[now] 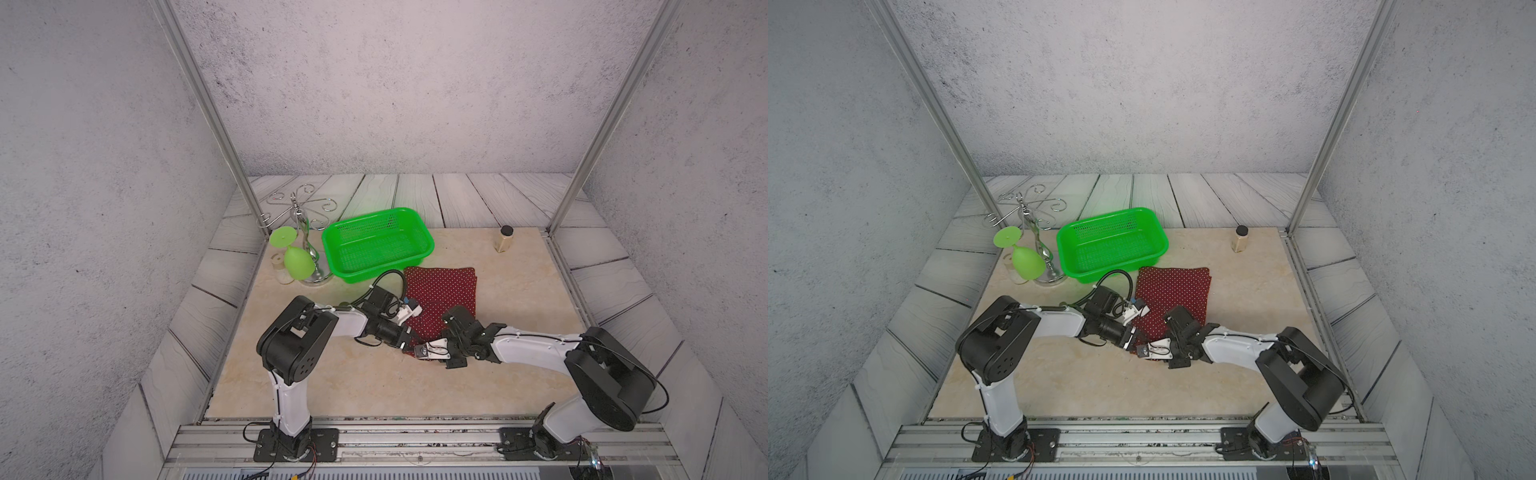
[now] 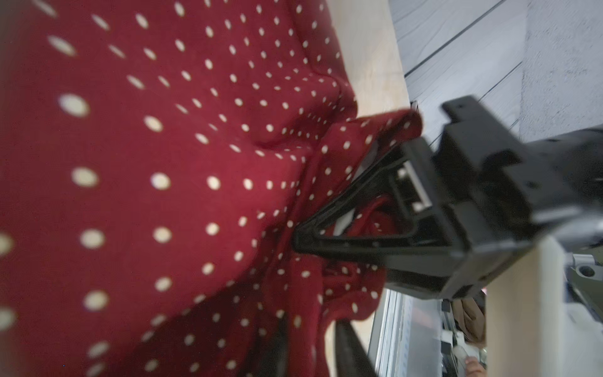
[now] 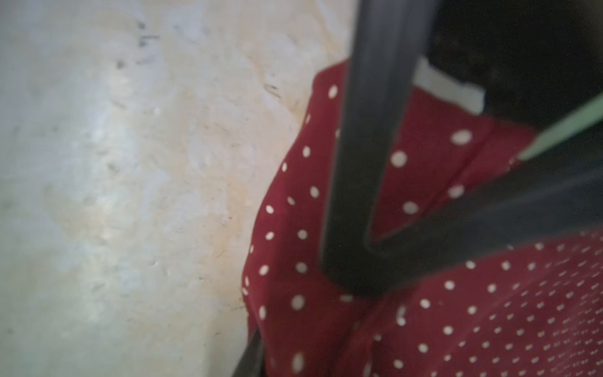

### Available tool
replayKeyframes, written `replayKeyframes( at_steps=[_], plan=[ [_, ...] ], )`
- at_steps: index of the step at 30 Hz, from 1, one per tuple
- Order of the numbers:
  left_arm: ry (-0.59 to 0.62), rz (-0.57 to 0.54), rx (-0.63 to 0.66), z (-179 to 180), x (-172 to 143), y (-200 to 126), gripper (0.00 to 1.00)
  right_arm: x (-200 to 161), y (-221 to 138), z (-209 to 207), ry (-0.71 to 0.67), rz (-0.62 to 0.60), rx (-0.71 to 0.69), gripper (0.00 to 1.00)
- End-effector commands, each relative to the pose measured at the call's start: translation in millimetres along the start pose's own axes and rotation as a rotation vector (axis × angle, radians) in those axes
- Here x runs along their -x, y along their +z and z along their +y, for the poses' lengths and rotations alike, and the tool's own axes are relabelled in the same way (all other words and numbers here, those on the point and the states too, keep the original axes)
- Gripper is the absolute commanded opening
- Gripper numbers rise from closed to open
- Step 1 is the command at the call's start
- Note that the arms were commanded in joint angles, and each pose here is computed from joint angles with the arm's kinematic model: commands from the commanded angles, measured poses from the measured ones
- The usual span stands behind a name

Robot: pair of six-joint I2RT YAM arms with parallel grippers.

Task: Roll up the skirts
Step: Roll the skirt at the center of the board.

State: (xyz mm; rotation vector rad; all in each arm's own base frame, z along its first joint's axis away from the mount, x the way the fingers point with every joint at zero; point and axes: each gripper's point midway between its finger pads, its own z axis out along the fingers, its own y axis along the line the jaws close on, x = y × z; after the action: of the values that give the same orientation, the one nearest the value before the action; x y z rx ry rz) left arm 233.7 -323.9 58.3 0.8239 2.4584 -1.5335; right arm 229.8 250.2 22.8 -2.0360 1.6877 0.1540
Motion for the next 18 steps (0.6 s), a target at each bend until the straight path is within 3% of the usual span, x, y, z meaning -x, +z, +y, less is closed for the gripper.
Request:
replayKeyframes(
  at_steps=[1, 4, 7, 10, 13, 15, 18],
  plan=[
    [0.045, -0.245, 0.098, 4.7, 35.0, -50.7, 0.51, -16.4, -9.2, 30.0, 0.1, 0.07, 0.183, 0.08],
    [0.039, -0.502, 0.304, 31.4, 50.0, -120.8, 0.54, -5.2, -35.1, 57.0, 0.272, -0.015, 0.448, 0.08],
    [0.27, -0.625, 0.443, 19.5, 49.4, -155.6, 0.55, 11.4, -51.6, 67.0, 0.457, -0.073, 0.679, 0.12],
    [0.544, -0.612, 0.426, -10.5, 40.7, -149.1, 0.55, 27.7, -67.2, 63.0, 0.639, -0.129, 0.908, 0.14],
    [0.796, -0.507, 0.393, -35.5, 17.4, -118.4, 0.55, 22.6, -59.0, 57.1, 0.794, -0.114, 1.01, 0.14],
    [0.953, -0.4, 0.396, -43.7, -4.8, -93.3, 0.56, 18.6, -53.2, 55.4, 0.841, -0.077, 1.042, 0.14],
    [1.093, -0.324, 0.39, -48.7, -27.2, -68.1, 0.59, 18.2, -49.3, 48.7, 0.855, -0.063, 1.033, 0.14]
  ],
)
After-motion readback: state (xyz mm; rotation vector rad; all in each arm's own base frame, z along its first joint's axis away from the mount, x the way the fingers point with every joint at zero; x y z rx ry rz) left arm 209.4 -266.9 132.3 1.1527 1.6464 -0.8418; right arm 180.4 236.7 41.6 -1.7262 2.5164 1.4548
